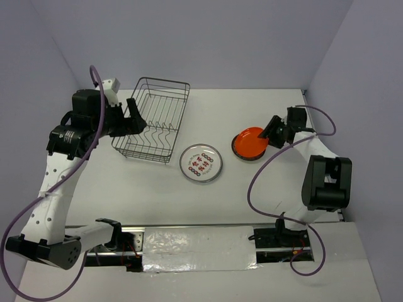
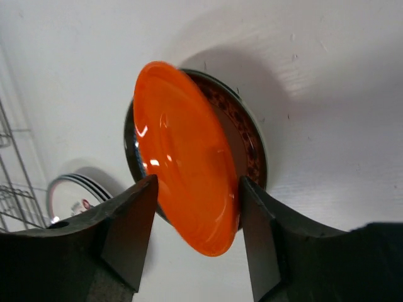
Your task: Unload the plates from the dish rack
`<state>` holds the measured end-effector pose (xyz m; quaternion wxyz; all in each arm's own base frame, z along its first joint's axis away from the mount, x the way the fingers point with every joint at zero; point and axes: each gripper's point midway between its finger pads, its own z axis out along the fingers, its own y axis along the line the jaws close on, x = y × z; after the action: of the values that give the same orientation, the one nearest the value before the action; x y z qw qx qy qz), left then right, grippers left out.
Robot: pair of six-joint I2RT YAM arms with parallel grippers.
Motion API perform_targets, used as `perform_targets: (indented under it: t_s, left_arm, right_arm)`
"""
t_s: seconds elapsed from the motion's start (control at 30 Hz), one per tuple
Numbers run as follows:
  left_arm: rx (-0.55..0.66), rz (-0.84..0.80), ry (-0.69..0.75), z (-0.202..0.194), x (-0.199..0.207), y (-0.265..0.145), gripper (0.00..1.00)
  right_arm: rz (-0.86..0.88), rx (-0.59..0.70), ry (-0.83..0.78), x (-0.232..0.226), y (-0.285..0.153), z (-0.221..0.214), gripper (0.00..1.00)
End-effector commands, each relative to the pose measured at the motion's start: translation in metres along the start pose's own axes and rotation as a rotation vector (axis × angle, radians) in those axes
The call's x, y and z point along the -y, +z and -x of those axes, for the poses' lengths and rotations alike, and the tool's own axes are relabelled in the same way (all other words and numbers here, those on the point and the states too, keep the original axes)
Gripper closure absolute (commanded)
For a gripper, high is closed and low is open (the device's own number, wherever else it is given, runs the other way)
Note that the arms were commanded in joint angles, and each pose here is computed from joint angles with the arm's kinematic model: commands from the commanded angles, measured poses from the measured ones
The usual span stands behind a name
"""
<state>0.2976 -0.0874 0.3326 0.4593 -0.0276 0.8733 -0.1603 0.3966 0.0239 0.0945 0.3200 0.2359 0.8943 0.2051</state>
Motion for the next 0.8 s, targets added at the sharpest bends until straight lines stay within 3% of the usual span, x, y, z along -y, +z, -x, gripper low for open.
perform_targets:
  t_s: [0.0, 0.07, 0.17, 0.3, 0.33, 0.4, 0.47, 0.53, 0.6, 0.77]
  left_arm:
    - [0.011, 0.009, 0.042, -0.003, -0.004, -0.007, 0.0]
    - [0.003, 0.011, 0.043, -0.004, -0.005, -0.007, 0.0]
    - [-0.001, 0.008, 0.034, -0.004, -0.003, -0.006, 0.01]
    - [-0.008, 0.029, -0.004, -0.002, -0.005, -0.003, 0.01]
    - [-0.001, 0.037, -0.02, 0.002, -0.004, -0.004, 0.0]
    - [-0.003, 0.058, -0.033, 0.005, -0.007, 0.0, 0.0]
    - [0.003, 0.078, -0.055, 0.009, -0.009, 0.001, 0.0]
    - [0.022, 0.201, -0.076, 0.014, -0.029, -0.001, 0.0]
    - [0.055, 0.313, -0.079, 0.02, -0.048, -0.007, 0.0]
    - [0.156, 0.46, -0.063, 0.029, -0.075, -0.029, 0.0]
  right_arm:
    - [-0.038, -0.048, -0.067, -0.001, 0.0, -0.011, 0.37]
    - [-0.146, -0.07, -0.102, 0.007, 0.002, -0.023, 0.3]
    - [-0.303, -0.182, -0.155, 0.021, 0.004, -0.055, 0.27]
    - [-0.497, -0.103, -0.212, 0.027, -0.018, -0.044, 0.18]
    - [-0.514, -0.085, -0.217, 0.026, -0.024, -0.041, 0.06]
    - [-0.555, -0.033, -0.234, 0.022, -0.044, -0.025, 0.0]
    - [-0.533, -0.01, -0.244, 0.011, -0.058, -0.015, 0.0]
    - [-0.394, 0.06, -0.27, -0.025, -0.088, 0.001, 0.0]
    - [-0.181, 0.162, -0.341, -0.074, -0.133, 0.016, 0.0]
    - [-0.074, 0.362, -0.414, -0.106, -0.251, 0.029, 0.0]
